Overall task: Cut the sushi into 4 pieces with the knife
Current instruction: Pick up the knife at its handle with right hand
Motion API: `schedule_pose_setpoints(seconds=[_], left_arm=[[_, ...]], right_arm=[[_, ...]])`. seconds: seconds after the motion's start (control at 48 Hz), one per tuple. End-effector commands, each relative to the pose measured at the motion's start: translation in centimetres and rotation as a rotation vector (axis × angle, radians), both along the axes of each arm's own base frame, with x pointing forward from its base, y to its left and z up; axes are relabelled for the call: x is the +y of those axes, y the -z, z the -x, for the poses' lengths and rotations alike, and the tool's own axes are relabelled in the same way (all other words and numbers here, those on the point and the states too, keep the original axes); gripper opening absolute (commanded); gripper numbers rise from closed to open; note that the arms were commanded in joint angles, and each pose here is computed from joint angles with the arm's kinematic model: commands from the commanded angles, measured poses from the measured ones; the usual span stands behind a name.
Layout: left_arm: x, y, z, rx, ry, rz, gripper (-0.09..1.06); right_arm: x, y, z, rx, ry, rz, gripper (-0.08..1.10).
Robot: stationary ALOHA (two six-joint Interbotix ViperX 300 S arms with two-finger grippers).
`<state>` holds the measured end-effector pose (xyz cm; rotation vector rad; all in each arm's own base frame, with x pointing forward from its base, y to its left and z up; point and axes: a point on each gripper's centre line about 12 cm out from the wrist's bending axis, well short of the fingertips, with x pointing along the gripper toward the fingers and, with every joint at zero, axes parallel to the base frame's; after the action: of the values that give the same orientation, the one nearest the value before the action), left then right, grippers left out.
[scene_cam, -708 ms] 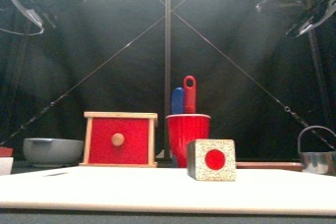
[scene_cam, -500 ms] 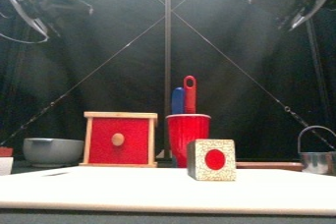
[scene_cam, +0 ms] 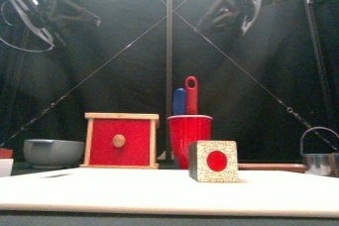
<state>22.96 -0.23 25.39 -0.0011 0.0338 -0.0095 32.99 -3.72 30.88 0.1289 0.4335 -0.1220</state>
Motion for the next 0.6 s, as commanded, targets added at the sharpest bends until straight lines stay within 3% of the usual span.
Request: schedule_pose_setpoints(seconds=[0.021,0.125,0.229,0.604], left_arm=[[-0.1,-0.5,-0.3,-0.017,0.003,-0.004,-0.02],[-0.1,-0.5,-0.3,-0.017,0.003,-0.006,-0.02],[0.0,-0.5,-0.3,-0.018,0.0,-0.006,-0.02],[0.1,-0.5,-0.3,-0.017,-0.005,-0.006,-0.02]], right_arm=[[-1.1,-1.4,-1.0,0.053,0.021,-0.003,0.61],[-2.0,-1.3,-1.8,0.119,0.036,-0.002,0.87],[-2.8,-1.1,-2.6,0.179,0.046,0.014,1.05],[-4.2,0.5,-5.5,0.462,0.038,0.054,1.03]])
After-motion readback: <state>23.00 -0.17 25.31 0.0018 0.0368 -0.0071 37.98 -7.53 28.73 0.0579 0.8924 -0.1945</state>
